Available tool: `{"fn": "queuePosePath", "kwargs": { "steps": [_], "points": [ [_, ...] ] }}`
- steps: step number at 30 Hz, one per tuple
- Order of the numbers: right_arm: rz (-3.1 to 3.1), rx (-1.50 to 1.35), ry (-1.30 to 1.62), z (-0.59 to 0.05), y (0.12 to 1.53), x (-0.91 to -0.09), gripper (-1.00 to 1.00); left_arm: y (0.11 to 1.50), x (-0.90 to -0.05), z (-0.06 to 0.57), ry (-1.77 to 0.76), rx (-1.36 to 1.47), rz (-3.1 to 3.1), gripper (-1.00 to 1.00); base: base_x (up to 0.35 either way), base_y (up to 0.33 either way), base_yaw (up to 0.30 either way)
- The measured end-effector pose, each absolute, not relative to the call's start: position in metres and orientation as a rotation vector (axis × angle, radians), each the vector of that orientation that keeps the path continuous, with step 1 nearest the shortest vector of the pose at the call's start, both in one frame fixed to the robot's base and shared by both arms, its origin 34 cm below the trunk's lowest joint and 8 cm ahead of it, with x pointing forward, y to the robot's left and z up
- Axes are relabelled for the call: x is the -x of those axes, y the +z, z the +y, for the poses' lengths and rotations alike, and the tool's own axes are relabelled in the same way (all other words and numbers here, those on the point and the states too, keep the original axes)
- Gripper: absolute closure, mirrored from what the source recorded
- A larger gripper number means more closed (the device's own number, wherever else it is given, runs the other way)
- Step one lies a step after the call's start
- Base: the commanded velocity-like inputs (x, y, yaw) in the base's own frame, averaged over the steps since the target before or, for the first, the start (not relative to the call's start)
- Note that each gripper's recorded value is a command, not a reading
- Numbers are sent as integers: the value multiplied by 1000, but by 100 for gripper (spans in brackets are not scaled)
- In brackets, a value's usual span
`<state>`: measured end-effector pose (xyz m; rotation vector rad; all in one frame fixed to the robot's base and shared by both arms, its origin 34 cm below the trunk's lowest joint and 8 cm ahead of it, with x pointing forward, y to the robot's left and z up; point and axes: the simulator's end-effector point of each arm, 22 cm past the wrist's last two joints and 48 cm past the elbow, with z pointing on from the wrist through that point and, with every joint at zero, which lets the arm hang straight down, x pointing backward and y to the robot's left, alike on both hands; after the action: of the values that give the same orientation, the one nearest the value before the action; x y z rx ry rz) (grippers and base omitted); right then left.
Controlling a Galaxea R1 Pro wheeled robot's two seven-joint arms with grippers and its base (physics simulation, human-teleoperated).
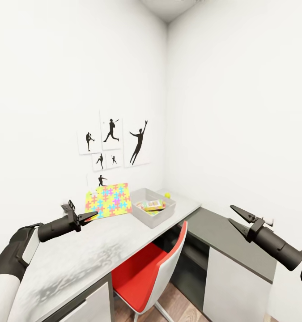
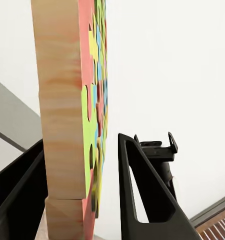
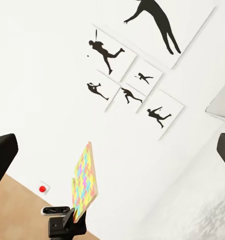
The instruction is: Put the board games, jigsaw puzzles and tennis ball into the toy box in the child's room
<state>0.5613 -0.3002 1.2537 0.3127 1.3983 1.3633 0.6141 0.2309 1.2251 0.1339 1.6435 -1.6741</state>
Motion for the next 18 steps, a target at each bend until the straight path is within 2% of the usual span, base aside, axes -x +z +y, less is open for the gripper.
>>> {"fn": "queuePosePath", "kwargs": {
  "steps": [6, 18],
  "points": [
    [1401, -315, 1363, -300, 1258, -560, -100, 1230, -612, 231, -1674, -132, 1644, 100, 0, 0, -97],
    [1409, -323, 1363, -300, 1263, -558, -100, 1235, -610, 231, -1676, -126, 1651, 100, 0, 0, -245]
  ]
}}
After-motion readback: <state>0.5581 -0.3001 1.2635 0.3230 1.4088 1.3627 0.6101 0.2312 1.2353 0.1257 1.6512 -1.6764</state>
